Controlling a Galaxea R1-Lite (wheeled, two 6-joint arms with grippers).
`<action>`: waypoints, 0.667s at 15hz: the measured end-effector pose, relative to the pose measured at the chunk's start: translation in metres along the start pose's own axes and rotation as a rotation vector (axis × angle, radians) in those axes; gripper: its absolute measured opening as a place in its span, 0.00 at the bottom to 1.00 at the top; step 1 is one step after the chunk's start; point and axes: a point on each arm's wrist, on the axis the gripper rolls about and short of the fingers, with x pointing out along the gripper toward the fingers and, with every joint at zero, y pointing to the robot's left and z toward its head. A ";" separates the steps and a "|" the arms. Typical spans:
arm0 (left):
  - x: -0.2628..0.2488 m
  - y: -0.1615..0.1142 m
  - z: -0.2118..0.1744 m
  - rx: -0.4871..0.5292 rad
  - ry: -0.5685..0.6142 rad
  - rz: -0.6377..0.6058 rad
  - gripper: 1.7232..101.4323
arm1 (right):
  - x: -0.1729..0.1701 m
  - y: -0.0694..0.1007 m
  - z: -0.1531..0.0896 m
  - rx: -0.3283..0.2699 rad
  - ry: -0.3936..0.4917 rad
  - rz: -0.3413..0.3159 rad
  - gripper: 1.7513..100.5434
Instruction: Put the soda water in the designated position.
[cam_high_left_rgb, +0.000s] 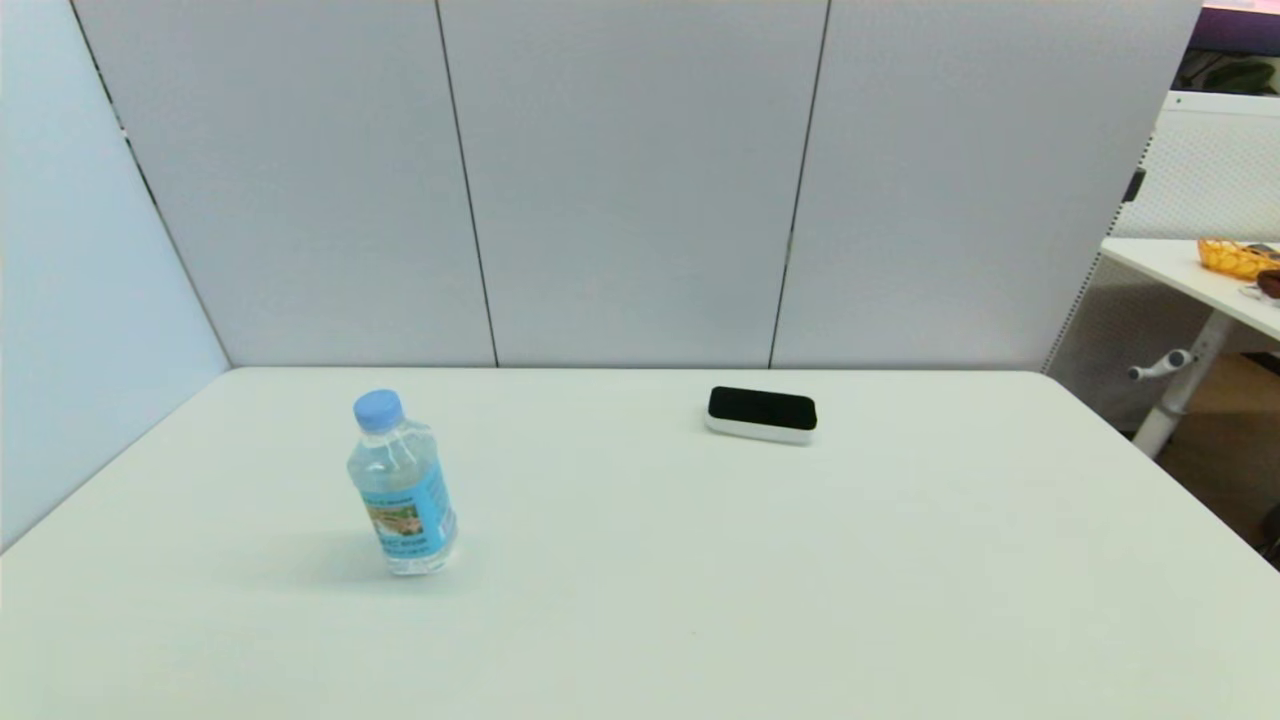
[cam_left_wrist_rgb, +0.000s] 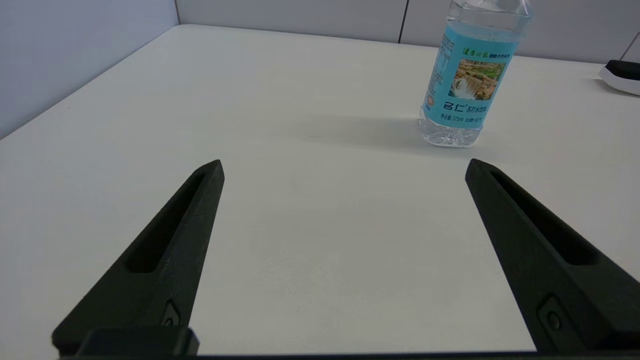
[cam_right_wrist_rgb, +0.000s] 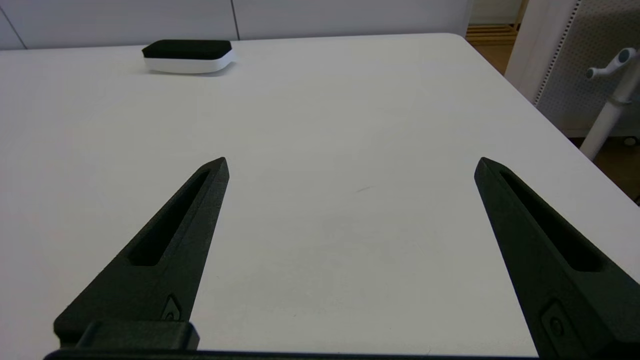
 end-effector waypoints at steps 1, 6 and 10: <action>0.000 0.000 0.000 0.000 0.000 0.000 0.96 | 0.000 0.000 0.000 0.000 0.000 0.000 0.97; 0.000 0.000 0.000 0.001 0.000 0.000 0.96 | 0.000 0.000 0.000 0.000 0.001 0.000 0.97; 0.000 0.000 0.000 -0.007 0.000 -0.001 0.96 | 0.000 0.000 0.000 0.000 0.000 0.000 0.97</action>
